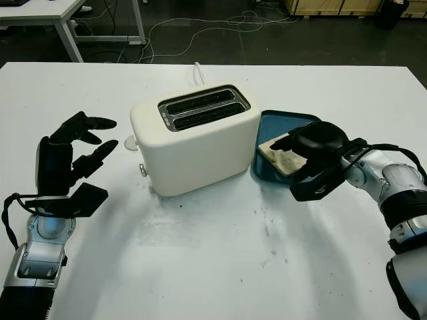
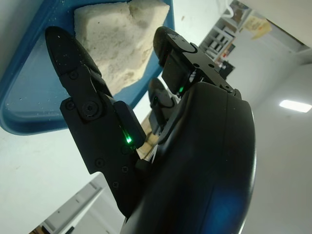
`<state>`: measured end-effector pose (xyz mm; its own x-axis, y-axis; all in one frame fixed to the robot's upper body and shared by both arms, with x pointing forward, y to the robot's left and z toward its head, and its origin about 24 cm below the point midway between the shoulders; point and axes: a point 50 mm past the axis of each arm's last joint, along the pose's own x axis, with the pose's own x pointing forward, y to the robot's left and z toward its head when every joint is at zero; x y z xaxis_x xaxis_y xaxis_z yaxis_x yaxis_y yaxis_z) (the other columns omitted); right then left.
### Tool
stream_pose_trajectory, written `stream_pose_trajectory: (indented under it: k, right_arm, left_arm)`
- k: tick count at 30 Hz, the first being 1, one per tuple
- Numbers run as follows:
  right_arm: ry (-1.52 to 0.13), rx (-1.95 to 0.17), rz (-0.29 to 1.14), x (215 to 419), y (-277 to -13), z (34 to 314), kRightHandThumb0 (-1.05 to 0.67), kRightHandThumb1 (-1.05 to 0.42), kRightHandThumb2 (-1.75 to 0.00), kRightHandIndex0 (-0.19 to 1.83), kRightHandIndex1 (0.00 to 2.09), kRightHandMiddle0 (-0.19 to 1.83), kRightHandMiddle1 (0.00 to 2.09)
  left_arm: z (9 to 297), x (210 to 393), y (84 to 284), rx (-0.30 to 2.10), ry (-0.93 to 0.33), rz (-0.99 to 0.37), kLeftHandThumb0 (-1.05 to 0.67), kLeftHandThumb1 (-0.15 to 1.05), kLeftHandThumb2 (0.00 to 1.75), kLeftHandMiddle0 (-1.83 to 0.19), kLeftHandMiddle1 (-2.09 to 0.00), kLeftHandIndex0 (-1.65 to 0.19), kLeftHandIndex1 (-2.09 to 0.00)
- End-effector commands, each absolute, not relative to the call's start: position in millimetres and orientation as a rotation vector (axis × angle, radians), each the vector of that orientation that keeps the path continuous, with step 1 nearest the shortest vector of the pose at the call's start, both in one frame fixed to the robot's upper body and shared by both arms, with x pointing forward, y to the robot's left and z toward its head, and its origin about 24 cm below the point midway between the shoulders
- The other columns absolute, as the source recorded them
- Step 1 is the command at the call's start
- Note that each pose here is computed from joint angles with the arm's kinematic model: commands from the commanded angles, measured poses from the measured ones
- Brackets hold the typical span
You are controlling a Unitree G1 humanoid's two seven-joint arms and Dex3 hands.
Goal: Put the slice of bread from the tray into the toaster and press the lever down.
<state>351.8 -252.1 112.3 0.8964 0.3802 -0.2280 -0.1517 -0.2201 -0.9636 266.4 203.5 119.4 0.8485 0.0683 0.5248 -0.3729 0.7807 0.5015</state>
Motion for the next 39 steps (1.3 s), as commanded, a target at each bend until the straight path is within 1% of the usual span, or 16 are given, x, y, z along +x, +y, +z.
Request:
stream_pose_trajectory:
  k: [1,10,13,15,19,22,23,24,28,30,33,35,36,37,38,39]
  right_arm:
    - [-0.173,-1.721,0.496,352.9,-248.7,109.2,-0.69,-0.67,0.00,0.45,0.00,0.60,0.00]
    - [-0.164,-1.756,0.493,354.4,-245.9,103.7,-0.60,-0.68,-0.01,0.47,0.01,0.65,0.02]
    - [-0.166,-1.789,0.485,354.9,-244.7,99.9,-0.46,-0.70,-0.01,0.53,0.03,0.72,0.03]
    - [-0.169,-1.813,0.481,355.1,-243.5,96.3,-0.41,-0.72,-0.01,0.56,0.04,0.77,0.04]
    - [-0.198,-1.867,0.478,354.4,-240.2,85.8,-0.33,-0.77,-0.02,0.72,0.08,0.94,0.08]
    - [-0.224,-1.941,0.482,353.3,-238.8,78.3,-0.29,-0.78,0.00,0.91,0.09,1.04,0.07]
    - [-0.233,-1.963,0.482,352.8,-238.6,76.8,-0.25,-0.78,0.00,0.99,0.11,1.09,0.07]
    - [-0.238,-1.977,0.482,352.6,-238.4,76.0,-0.24,-0.79,-0.01,1.03,0.10,1.11,0.07]
    - [-0.214,-2.029,0.508,352.8,-237.6,75.1,-0.24,-0.86,-0.03,1.15,0.12,1.12,0.04]
    - [-0.191,-2.042,0.521,353.0,-237.7,74.5,-0.30,-0.91,-0.08,1.15,0.11,1.09,0.02]
    - [-0.169,-2.046,0.534,353.2,-237.0,73.5,-0.36,-0.92,-0.17,1.21,0.14,1.13,0.03]
    - [-0.175,-2.054,0.539,353.1,-235.6,73.0,-0.41,-0.92,-0.23,1.08,0.61,1.21,0.08]
    - [-0.186,-2.061,0.538,352.9,-235.1,72.7,-0.43,-0.92,-0.20,0.99,0.98,1.27,0.14]
    - [-0.209,-2.062,0.529,352.2,-234.7,72.5,-0.44,-0.92,-0.20,0.94,1.17,1.27,0.22]
    - [-0.224,-2.064,0.528,351.9,-234.6,72.5,-0.46,-0.92,-0.19,0.91,1.34,1.24,0.40]
    - [-0.236,-2.067,0.530,351.7,-234.4,72.8,-0.48,-0.92,-0.22,0.88,1.50,1.08,0.81]
  left_arm:
    - [121.1,266.2,202.8,0.635,-0.517,0.248,-0.33,0.92,0.14,-0.51,-1.46,-0.65,-0.79]
    - [120.7,266.0,202.8,0.633,-0.521,0.259,-0.35,0.92,0.15,-0.52,-1.47,-0.66,-0.79]
    - [120.8,265.6,202.5,0.628,-0.517,0.256,-0.35,0.92,0.15,-0.51,-1.49,-0.66,-0.78]
    - [120.7,265.6,202.4,0.627,-0.517,0.256,-0.34,0.92,0.15,-0.50,-1.50,-0.66,-0.78]
    - [120.7,265.6,202.7,0.632,-0.527,0.255,-0.34,0.92,0.14,-0.51,-1.51,-0.66,-0.79]
    - [120.9,265.1,203.6,0.630,-0.527,0.253,-0.33,0.92,0.14,-0.50,-1.49,-0.66,-0.79]
    - [120.8,265.1,203.8,0.627,-0.527,0.254,-0.32,0.92,0.14,-0.50,-1.48,-0.66,-0.79]
    - [120.8,265.0,204.0,0.625,-0.527,0.254,-0.33,0.92,0.14,-0.50,-1.48,-0.66,-0.78]
    - [120.9,265.2,203.9,0.629,-0.530,0.254,-0.35,0.92,0.14,-0.50,-1.49,-0.67,-0.79]
    - [120.7,265.3,203.4,0.624,-0.532,0.253,-0.35,0.92,0.14,-0.50,-1.50,-0.67,-0.79]
    - [120.6,265.3,203.3,0.624,-0.530,0.250,-0.34,0.92,0.14,-0.49,-1.50,-0.67,-0.79]
    - [120.5,265.2,203.4,0.626,-0.528,0.252,-0.34,0.92,0.14,-0.50,-1.50,-0.67,-0.79]
    - [120.5,265.2,203.5,0.627,-0.527,0.252,-0.34,0.92,0.14,-0.50,-1.50,-0.67,-0.78]
    - [120.6,265.1,203.4,0.629,-0.531,0.251,-0.34,0.92,0.14,-0.50,-1.50,-0.66,-0.78]
    - [120.6,265.1,203.4,0.630,-0.534,0.251,-0.34,0.92,0.14,-0.51,-1.50,-0.67,-0.78]
    - [120.5,265.1,203.3,0.633,-0.535,0.252,-0.35,0.92,0.14,-0.51,-1.51,-0.67,-0.78]
